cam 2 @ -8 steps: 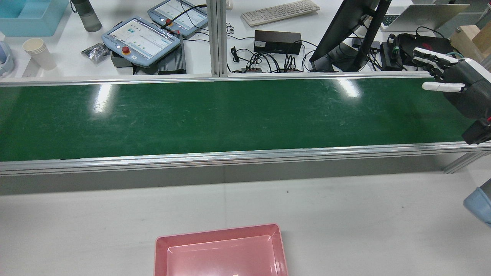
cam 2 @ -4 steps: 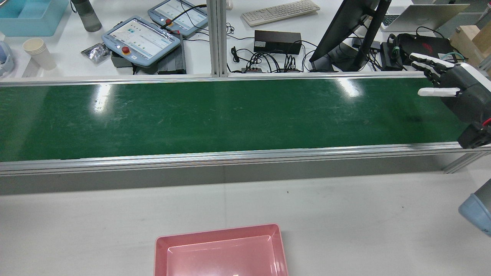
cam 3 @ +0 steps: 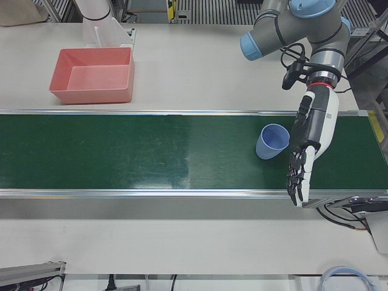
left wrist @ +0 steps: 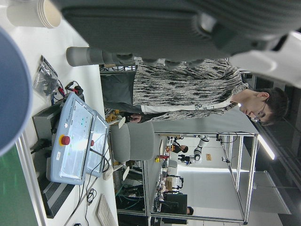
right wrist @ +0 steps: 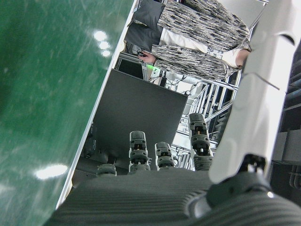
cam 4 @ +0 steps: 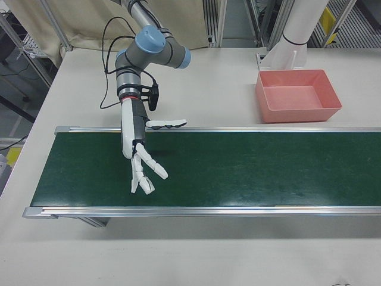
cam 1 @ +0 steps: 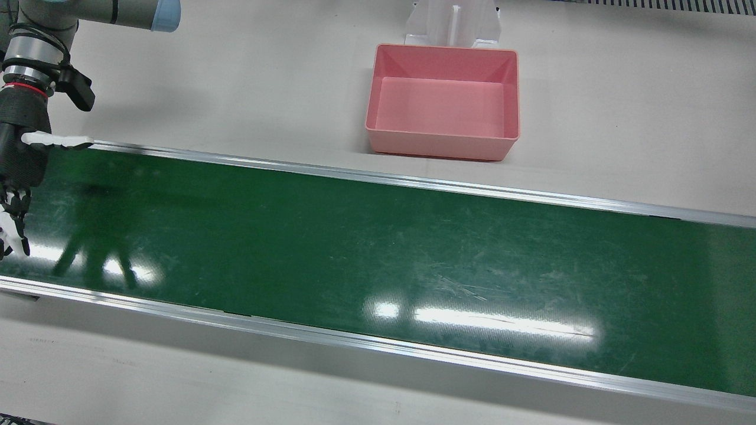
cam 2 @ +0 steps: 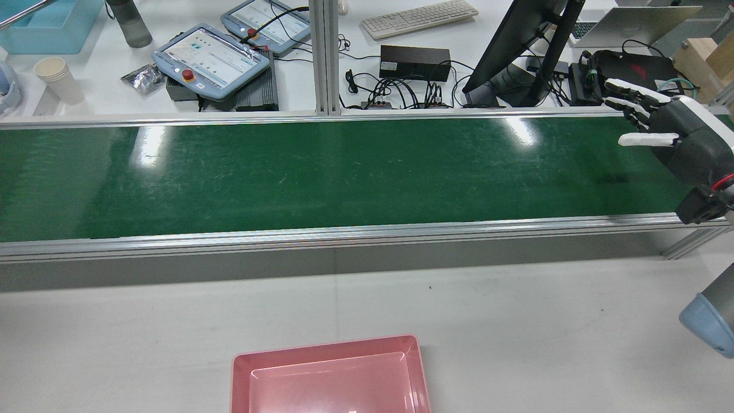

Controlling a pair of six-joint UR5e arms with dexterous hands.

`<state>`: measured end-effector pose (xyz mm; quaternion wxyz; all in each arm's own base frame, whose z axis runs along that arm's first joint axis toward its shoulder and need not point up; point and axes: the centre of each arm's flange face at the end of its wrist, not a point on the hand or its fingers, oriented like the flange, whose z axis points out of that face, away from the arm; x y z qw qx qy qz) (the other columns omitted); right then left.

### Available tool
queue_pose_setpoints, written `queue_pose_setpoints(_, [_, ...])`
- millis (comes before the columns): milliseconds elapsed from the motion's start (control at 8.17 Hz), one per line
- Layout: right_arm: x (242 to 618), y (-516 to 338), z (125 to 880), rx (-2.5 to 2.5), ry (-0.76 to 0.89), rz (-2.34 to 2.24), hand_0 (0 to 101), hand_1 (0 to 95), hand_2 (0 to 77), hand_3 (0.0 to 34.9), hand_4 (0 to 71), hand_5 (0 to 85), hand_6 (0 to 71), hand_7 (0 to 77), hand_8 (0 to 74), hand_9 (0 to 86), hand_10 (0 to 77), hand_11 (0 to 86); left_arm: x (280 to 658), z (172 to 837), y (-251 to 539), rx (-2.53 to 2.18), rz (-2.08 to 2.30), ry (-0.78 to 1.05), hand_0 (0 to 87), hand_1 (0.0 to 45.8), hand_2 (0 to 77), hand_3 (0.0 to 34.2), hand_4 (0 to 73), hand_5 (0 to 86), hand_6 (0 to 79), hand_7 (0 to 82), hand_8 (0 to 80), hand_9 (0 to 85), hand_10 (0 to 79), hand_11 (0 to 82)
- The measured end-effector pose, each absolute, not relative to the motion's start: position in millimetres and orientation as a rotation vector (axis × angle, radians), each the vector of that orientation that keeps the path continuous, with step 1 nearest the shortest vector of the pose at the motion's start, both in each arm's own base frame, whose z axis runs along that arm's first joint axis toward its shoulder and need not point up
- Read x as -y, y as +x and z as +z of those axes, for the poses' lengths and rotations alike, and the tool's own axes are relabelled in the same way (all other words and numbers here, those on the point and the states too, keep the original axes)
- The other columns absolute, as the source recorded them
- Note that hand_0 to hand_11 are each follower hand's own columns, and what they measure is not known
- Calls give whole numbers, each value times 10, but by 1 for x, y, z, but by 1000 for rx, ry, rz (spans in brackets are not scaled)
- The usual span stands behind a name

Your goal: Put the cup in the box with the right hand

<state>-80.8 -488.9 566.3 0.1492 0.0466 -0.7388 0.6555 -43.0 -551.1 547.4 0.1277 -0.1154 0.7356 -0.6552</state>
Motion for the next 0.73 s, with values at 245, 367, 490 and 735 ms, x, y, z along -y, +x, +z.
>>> queue_pose_setpoints(245, [489, -83, 566, 2124, 131, 1881, 514, 185, 38, 98, 0, 82, 33, 153, 120, 147, 5, 5, 551, 547, -43, -2141, -1906, -336, 0, 5, 11, 0, 11, 5, 5, 5, 0, 0, 0, 0])
queue_pose_setpoints(367, [489, -82, 566, 2127, 130, 1880, 500, 169, 44, 93, 0, 82, 33, 136, 120, 136, 5, 11, 551, 547, -43, -2140, -1906, -336, 0, 5, 11, 0, 11, 5, 5, 5, 0, 0, 0, 0])
queue_pose_setpoints(490, [489, -82, 565, 2130, 129, 1879, 498, 164, 27, 79, 0, 71, 33, 136, 120, 136, 5, 11, 551, 547, -43, -2140, -1906, -336, 0, 5, 11, 0, 11, 5, 5, 5, 0, 0, 0, 0])
queue_pose_setpoints(735, [490, -82, 564, 2146, 126, 1871, 498, 164, 27, 70, 0, 76, 33, 104, 125, 136, 5, 22, 551, 548, -43, -2139, -1907, -336, 0, 5, 11, 0, 11, 0, 0, 5, 0, 0, 0, 0])
